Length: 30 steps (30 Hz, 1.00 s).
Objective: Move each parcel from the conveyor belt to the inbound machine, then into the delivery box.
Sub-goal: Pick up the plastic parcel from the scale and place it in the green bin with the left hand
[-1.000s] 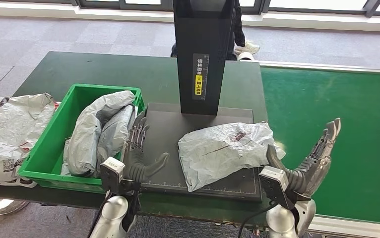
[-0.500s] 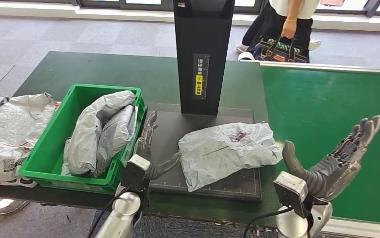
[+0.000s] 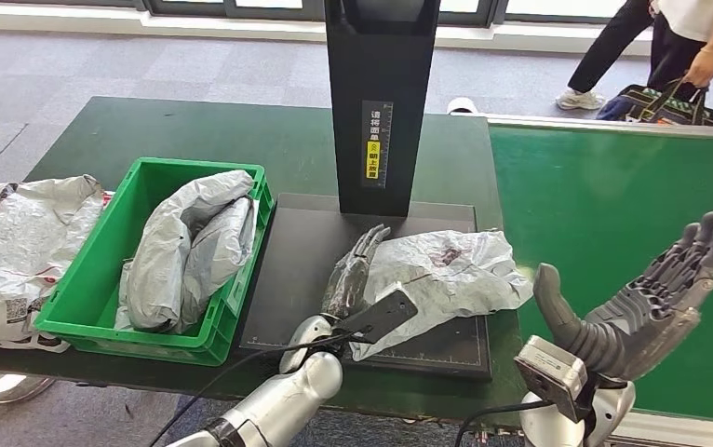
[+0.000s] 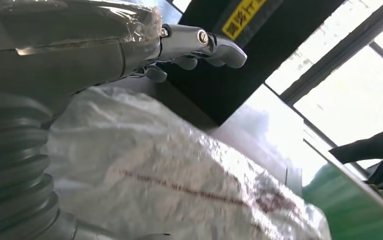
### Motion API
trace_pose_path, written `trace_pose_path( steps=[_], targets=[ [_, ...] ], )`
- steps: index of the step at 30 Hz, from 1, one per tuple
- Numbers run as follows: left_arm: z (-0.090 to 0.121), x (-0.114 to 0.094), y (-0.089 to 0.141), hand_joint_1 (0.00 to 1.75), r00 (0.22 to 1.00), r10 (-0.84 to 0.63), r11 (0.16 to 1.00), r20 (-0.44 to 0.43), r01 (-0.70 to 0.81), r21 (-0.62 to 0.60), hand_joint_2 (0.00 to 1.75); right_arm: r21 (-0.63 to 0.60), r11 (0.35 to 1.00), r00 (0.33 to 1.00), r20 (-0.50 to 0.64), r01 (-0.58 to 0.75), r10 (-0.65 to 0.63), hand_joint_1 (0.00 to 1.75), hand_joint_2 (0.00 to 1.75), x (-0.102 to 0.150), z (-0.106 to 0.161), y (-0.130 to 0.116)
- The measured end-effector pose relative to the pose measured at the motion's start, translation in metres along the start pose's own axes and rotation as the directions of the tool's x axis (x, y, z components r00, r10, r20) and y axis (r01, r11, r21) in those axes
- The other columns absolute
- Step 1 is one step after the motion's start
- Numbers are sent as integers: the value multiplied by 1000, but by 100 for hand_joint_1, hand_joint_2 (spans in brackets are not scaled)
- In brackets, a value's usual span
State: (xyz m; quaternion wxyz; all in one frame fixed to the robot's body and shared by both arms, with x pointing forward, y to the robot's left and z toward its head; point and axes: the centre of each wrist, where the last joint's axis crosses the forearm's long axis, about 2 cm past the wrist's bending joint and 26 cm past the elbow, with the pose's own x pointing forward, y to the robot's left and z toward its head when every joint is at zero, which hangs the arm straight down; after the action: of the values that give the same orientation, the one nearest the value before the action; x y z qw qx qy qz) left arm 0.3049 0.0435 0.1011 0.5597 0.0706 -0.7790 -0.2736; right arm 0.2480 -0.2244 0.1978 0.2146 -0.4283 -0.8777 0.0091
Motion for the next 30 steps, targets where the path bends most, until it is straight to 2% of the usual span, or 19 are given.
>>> trace_pose_path(
  steps=[8, 19, 23, 30],
  targets=[
    [3, 0, -12, 0, 997, -69, 992, -24, 66, -105, 175, -5, 1000, 1000, 0, 0, 0, 0, 175, 0, -1, -1],
    [6, -4, -16, 3, 993, -114, 983, -21, 110, -148, 175, -6, 1000, 1000, 0, 0, 0, 0, 175, 0, -1, -1],
    [5, -4, -16, 175, 983, -178, 968, -35, 169, -185, 175, -8, 1000, 1000, -3, 3, -3, 0, 175, 0, -1, -1],
    [9, -4, -22, 175, 949, -314, 905, -28, 290, -312, 175, -9, 1000, 1000, -5, 4, -4, 0, 175, 0, -1, -1]
  ],
)
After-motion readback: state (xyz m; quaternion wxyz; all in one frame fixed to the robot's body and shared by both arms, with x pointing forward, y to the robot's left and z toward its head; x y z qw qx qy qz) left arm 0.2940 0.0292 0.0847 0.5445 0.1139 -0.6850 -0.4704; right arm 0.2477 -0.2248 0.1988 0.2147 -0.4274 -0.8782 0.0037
